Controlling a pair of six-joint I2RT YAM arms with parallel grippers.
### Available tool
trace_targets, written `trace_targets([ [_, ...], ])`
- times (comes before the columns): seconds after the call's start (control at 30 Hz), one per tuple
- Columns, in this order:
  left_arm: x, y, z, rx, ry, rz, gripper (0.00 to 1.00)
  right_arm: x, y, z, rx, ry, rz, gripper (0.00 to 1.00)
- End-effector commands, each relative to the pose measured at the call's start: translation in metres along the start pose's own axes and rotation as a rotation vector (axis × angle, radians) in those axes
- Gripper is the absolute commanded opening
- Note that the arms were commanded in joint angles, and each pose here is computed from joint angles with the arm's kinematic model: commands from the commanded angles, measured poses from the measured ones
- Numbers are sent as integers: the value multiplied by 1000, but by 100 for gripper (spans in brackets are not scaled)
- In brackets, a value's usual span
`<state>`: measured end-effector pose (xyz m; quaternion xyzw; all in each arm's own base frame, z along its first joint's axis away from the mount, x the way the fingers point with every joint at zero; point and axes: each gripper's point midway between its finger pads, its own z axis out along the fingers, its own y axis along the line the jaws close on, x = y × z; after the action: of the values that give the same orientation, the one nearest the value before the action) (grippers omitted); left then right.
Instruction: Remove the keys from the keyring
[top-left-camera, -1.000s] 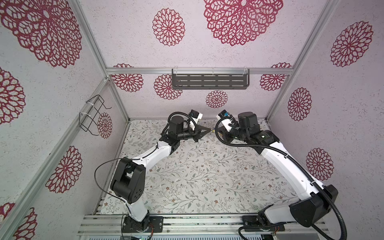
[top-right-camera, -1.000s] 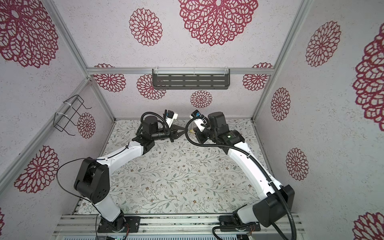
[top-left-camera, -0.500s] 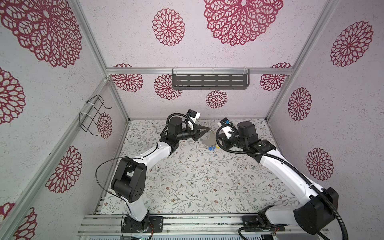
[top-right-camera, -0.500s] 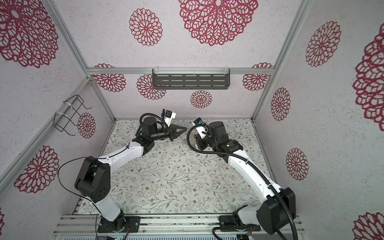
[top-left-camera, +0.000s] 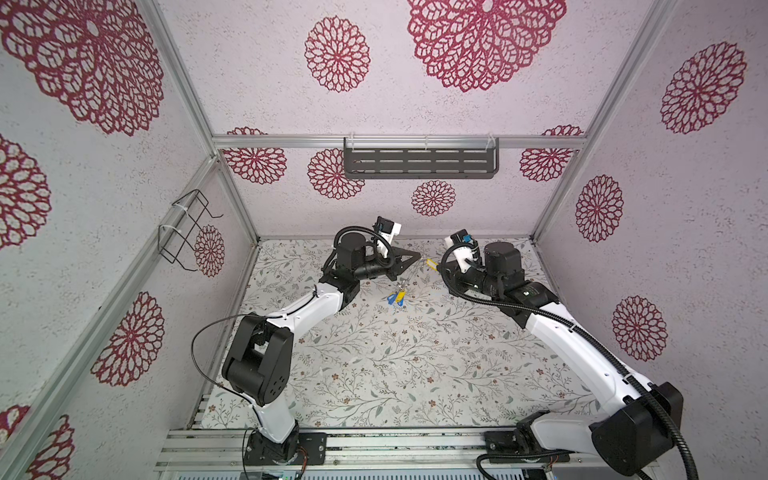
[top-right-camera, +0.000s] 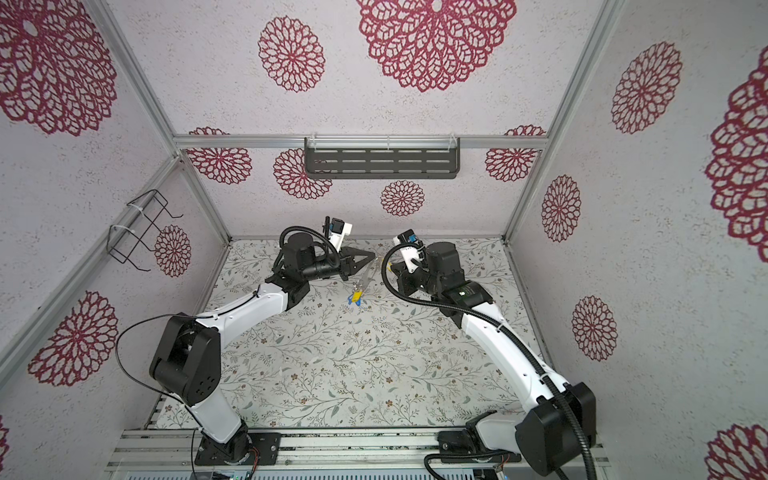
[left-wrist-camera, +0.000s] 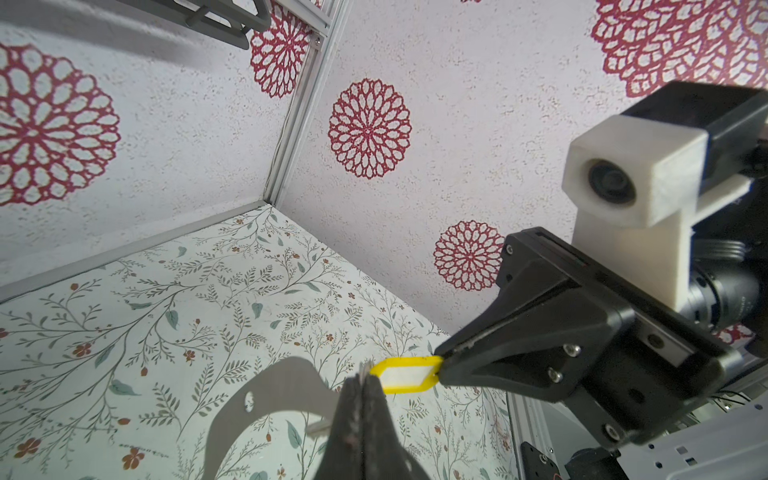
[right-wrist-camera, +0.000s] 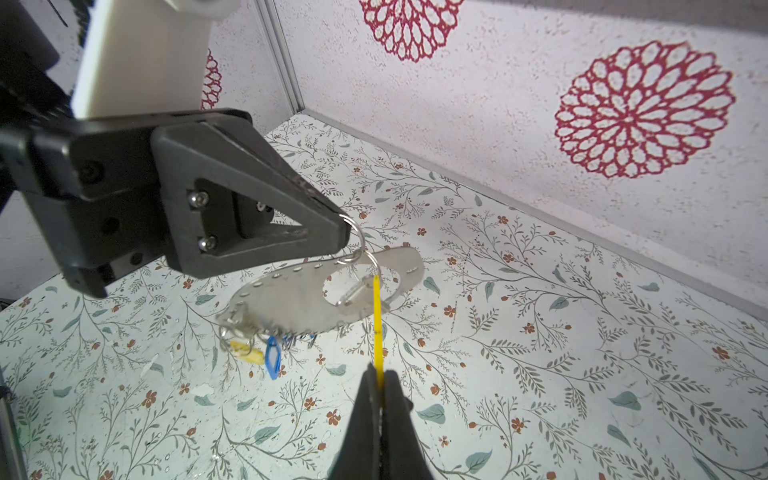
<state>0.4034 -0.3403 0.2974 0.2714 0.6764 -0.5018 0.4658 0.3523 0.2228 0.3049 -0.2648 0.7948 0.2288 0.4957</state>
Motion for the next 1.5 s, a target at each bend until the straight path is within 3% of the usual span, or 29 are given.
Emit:
trace_targets([
  [0.0, -17, -11, 1, 2, -30, 45, 0, -47, 8, -26, -19, -122, -10, 0],
  [0.2, -33, -14, 0, 2, -95, 18, 0, -48, 25, -30, -75, -125, -20, 0],
  [0.53, -72, -32, -13, 58, -282, 0, 0, 28, 49, 15, -161, 28, 58, 0],
  [0.8, -75, -32, -14, 70, -345, -17, 0, 22, 81, 31, -256, -9, 91, 0],
  [1.1, -57, -8, -23, 34, -268, -32, 0, 25, 20, -3, 66, -124, 126, 0],
  [1.47, 36, 69, 7, -65, -86, -188, 0, 123, -36, -14, 242, -30, 290, 0],
])
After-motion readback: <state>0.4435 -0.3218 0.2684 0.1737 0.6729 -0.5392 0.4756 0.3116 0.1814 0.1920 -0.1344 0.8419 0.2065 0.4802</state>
